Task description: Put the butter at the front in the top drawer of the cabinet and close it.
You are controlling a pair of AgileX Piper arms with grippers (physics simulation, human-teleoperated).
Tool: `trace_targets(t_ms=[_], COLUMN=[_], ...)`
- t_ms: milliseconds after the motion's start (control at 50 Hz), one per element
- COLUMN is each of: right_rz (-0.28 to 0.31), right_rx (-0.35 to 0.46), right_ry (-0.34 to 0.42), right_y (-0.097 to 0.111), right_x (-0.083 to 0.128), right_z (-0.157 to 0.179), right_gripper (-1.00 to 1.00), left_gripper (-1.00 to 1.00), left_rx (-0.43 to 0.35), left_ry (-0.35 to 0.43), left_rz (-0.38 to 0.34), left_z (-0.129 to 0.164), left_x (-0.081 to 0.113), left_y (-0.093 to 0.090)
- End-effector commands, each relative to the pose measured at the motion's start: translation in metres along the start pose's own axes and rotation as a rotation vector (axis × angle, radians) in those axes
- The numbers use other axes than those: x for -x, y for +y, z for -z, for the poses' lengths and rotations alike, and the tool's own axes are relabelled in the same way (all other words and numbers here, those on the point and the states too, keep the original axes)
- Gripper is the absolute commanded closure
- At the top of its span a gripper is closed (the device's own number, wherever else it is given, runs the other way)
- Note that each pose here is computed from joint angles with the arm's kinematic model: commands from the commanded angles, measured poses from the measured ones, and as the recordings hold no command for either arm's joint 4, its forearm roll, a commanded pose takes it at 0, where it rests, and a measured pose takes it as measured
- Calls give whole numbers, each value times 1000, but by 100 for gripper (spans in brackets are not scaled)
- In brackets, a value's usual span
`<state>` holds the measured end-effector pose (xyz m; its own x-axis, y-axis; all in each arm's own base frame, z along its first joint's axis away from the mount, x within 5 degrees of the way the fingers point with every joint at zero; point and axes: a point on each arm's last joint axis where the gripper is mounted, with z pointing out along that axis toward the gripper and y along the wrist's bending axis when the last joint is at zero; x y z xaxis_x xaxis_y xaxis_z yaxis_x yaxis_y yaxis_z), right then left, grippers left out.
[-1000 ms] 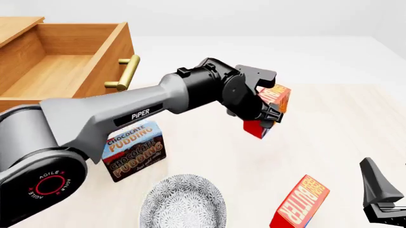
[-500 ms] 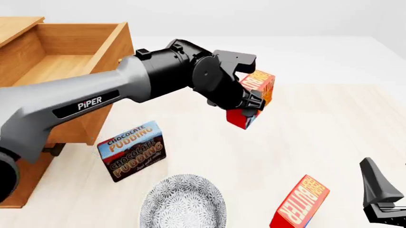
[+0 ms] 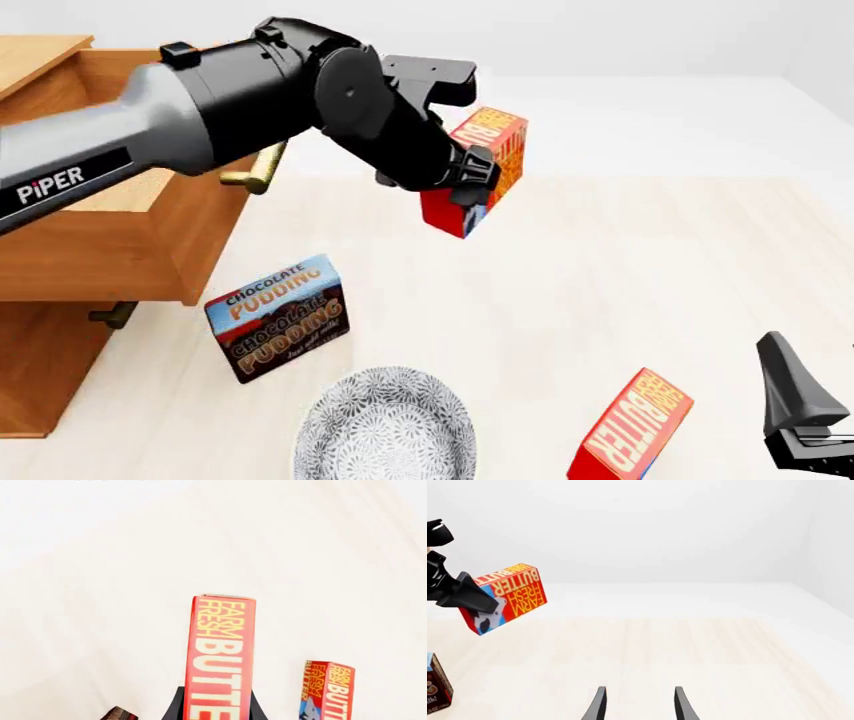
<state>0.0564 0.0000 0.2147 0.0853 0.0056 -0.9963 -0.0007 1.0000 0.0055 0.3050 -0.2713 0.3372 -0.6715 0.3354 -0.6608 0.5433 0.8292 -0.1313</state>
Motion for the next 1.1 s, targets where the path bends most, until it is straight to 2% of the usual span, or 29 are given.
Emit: trace_targets(t_ms=[20,220,320,360,380,400,440,560,720,740,1100], right_rz=[1,1,1,1,1,1,1,1,1,1,1], right_rx=[0,0,0,0,0,0,0,0,0,0,0], right_ry=[0,0,0,0,0,0,0,0,0,0,0], right_y=[0,0,0,0,0,0,0,0,0,0,0], right_x=[0,0,0,0,0,0,0,0,0,0,0], right_z=[0,0,0,0,0,0,0,0,0,0,0], right_gripper=[-100,-100,-100,-100,-100,-100,-100,-100,-100,-100,-100], left_gripper=[100,100,100,100,100,100,100,100,100,100,100], left_rx=[27,56,80,78,83,111,100,133,137,150,222], left_ry=[-38,-42,-55,-58,-62,-66,-73,-78,-100,-92,-105], left_rz=[-12,-8,-9,-8,-7,-10,-15,-20,-17,-20,17], left_z=[36,57,77,85,89,97,104,122,137,139,177], left_x=[9,11,13,13,14,14,15,13,15,13,8], left_y=[18,33,44,43,45,58,52,66,66,72,96])
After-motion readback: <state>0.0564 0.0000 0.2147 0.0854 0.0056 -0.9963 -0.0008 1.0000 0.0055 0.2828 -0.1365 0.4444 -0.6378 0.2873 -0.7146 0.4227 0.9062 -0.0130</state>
